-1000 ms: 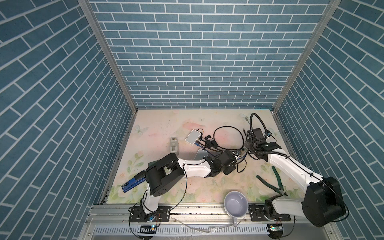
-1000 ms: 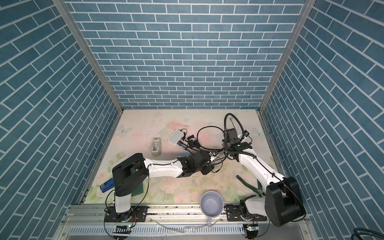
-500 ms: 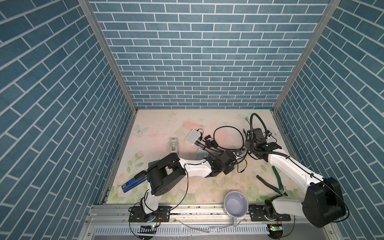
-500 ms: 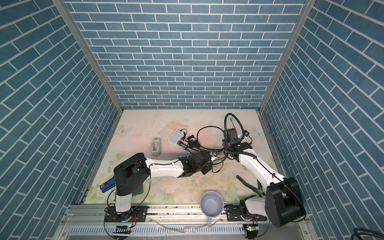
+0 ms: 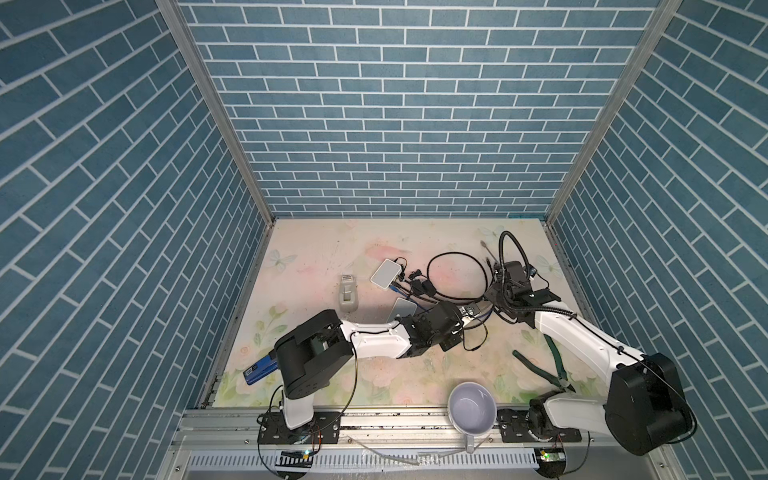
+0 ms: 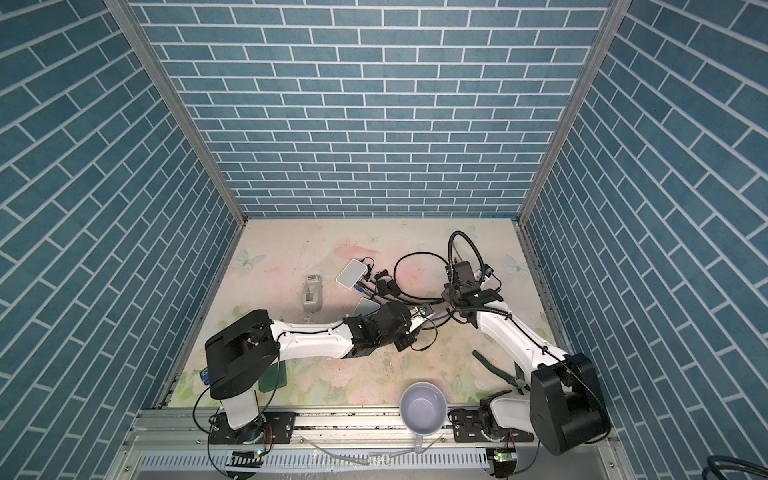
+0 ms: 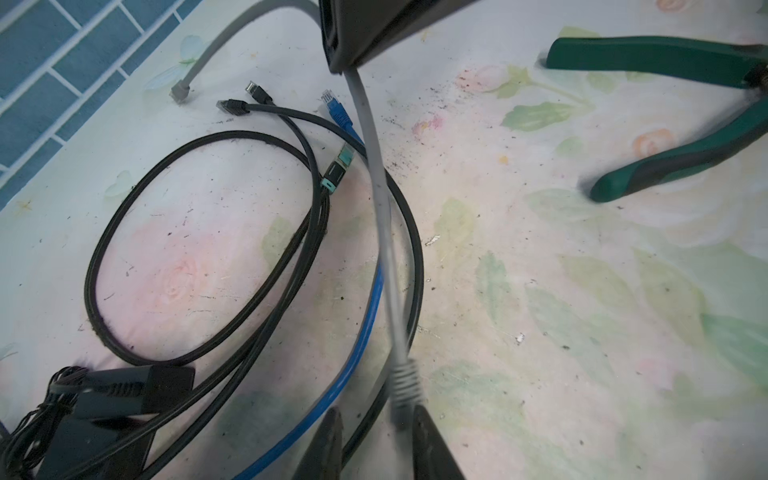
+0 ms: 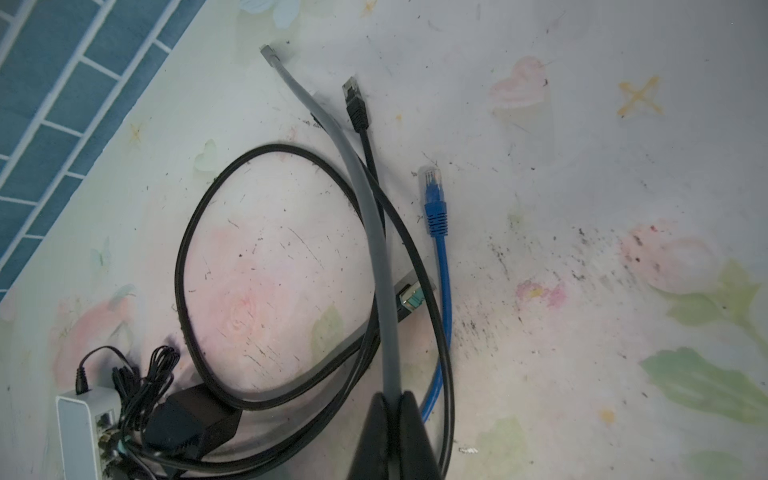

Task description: Insert the plug into the switch port

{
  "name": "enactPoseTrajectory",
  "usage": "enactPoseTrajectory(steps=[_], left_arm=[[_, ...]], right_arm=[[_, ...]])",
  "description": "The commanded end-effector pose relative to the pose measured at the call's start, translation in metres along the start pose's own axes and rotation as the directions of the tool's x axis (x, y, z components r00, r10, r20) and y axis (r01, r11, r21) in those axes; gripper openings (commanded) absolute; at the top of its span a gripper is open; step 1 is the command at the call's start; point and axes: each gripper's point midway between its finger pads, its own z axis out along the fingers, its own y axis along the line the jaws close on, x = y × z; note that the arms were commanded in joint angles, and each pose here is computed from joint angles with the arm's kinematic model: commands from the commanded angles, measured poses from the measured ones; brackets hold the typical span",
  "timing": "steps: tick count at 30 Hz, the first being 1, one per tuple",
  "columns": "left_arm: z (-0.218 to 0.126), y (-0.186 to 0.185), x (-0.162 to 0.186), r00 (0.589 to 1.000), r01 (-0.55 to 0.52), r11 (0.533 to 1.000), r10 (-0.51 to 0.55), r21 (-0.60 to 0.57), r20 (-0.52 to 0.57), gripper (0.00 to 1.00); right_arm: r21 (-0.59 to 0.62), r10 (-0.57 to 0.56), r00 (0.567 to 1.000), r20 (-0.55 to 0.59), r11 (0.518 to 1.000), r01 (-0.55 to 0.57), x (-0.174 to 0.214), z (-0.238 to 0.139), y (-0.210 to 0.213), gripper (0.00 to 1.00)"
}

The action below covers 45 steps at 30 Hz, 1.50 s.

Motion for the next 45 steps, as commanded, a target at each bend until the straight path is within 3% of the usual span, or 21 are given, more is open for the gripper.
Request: enactPoseTrajectory(steps=[1, 5, 12, 16, 23, 31, 33, 38, 45], left_arm=[[-0.007, 0.004, -0.006, 0.999, 0.013, 0.999, -0.015, 0.046, 0.046, 0.29], [-0.007, 0.001, -0.003, 0.999, -0.002, 0.997, -0.001, 0.081, 0.038, 0.32], [-0.011, -0.013, -0.004, 0.999, -0.002, 0.987, -0.006, 0.161, 0.049, 0.6], [-0.009, -0.02, -0.004, 0.999, 0.02, 0.98, -0.03, 0.198, 0.045, 0.64], [-0.003, -0.01, 0.001, 0.997, 0.064, 0.99, -0.068, 0.125, 0.028, 0.62], [0.006, -0.004, 0.012, 0.999, 0.016, 1.0, -0.016, 0.007, -0.036, 0.61], [0.009, -0.001, 0.015, 0.999, 0.001, 1.0, -0.002, -0.023, -0.054, 0.55], [0.012, 0.007, 0.016, 0.997, -0.032, 0.995, 0.026, -0.096, -0.068, 0.54], [0.012, 0.018, 0.014, 0.997, -0.053, 0.985, 0.044, -0.165, -0.062, 0.39]], right_arm=[[-0.037, -0.057, 0.998, -0.039, 0.998, 0.056, 0.013, 0.004, 0.0, 0.0], [-0.045, -0.055, 0.998, -0.044, 0.998, 0.053, 0.017, 0.005, -0.002, 0.0], [-0.03, -0.029, 1.0, -0.011, 0.999, 0.029, 0.005, 0.001, 0.001, 0.0], [-0.05, 0.006, 1.0, 0.007, 0.999, -0.005, -0.001, -0.002, 0.008, 0.0], [-0.027, 0.063, 0.997, 0.036, 0.998, -0.062, -0.01, -0.008, 0.008, 0.0], [-0.034, 0.137, 0.988, 0.067, 0.99, -0.135, -0.022, -0.016, 0.013, 0.0], [-0.029, 0.148, 0.986, 0.072, 0.989, -0.146, -0.024, -0.018, 0.013, 0.0], [-0.028, 0.177, 0.979, 0.097, 0.984, -0.175, -0.03, -0.024, 0.011, 0.0], [-0.034, 0.197, 0.975, 0.102, 0.98, -0.195, -0.031, -0.028, 0.01, 0.0]])
